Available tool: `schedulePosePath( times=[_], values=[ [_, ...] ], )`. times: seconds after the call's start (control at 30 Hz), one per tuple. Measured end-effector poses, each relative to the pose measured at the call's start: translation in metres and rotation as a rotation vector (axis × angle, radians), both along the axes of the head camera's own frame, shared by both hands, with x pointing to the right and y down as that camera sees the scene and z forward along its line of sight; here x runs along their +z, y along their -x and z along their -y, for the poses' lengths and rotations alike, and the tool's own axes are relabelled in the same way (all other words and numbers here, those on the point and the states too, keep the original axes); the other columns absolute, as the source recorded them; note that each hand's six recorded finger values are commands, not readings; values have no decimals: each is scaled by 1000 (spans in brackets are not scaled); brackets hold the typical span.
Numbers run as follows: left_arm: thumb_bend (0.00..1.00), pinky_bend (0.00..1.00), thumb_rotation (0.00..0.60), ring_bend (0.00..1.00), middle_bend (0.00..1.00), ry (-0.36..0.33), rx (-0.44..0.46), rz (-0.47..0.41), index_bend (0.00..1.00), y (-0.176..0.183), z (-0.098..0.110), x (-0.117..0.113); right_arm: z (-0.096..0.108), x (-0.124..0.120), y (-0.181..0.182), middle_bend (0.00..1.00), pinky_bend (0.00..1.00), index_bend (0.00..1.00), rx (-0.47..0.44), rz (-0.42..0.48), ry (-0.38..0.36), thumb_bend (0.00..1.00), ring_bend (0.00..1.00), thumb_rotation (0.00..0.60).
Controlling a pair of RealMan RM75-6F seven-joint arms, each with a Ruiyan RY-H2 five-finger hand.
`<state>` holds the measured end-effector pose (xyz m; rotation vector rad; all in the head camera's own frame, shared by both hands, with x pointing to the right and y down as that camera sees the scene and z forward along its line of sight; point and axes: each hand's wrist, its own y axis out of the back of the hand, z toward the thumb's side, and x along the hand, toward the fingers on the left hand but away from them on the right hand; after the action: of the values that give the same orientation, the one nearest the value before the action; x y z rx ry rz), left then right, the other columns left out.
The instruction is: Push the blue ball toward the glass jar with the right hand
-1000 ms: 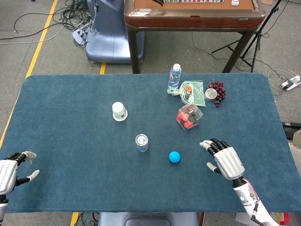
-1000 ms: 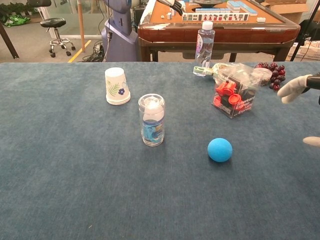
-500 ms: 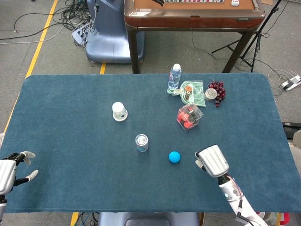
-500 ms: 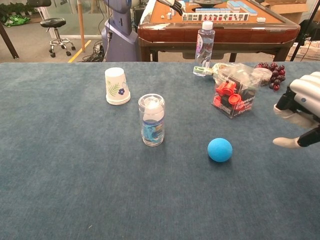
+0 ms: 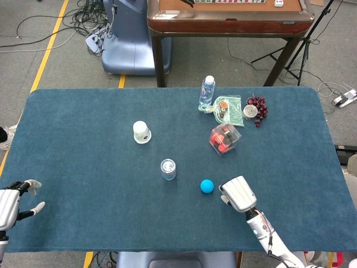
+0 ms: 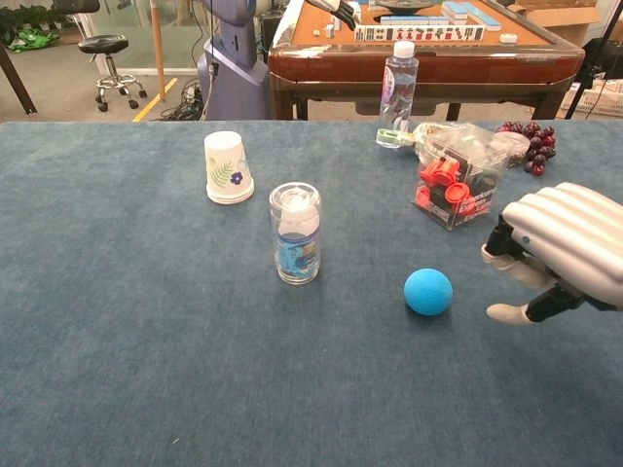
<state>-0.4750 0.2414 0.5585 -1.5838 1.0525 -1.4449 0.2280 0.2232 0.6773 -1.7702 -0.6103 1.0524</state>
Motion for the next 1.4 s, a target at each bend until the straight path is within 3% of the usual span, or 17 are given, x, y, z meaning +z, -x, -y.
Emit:
schedulePosePath(
  times=[0.6, 1.4],
  values=[
    [60, 663, 600, 485, 558, 2, -3, -4, 445, 1, 0, -1, 0, 22, 33, 1000, 1000, 1000, -35, 39, 17, 0, 1000, 600],
    [60, 663, 600, 485, 558, 4, -14, -12, 446, 3, 1, -2, 24, 37, 45, 1000, 1000, 1000, -15, 30, -14, 0, 1000, 600]
  ],
)
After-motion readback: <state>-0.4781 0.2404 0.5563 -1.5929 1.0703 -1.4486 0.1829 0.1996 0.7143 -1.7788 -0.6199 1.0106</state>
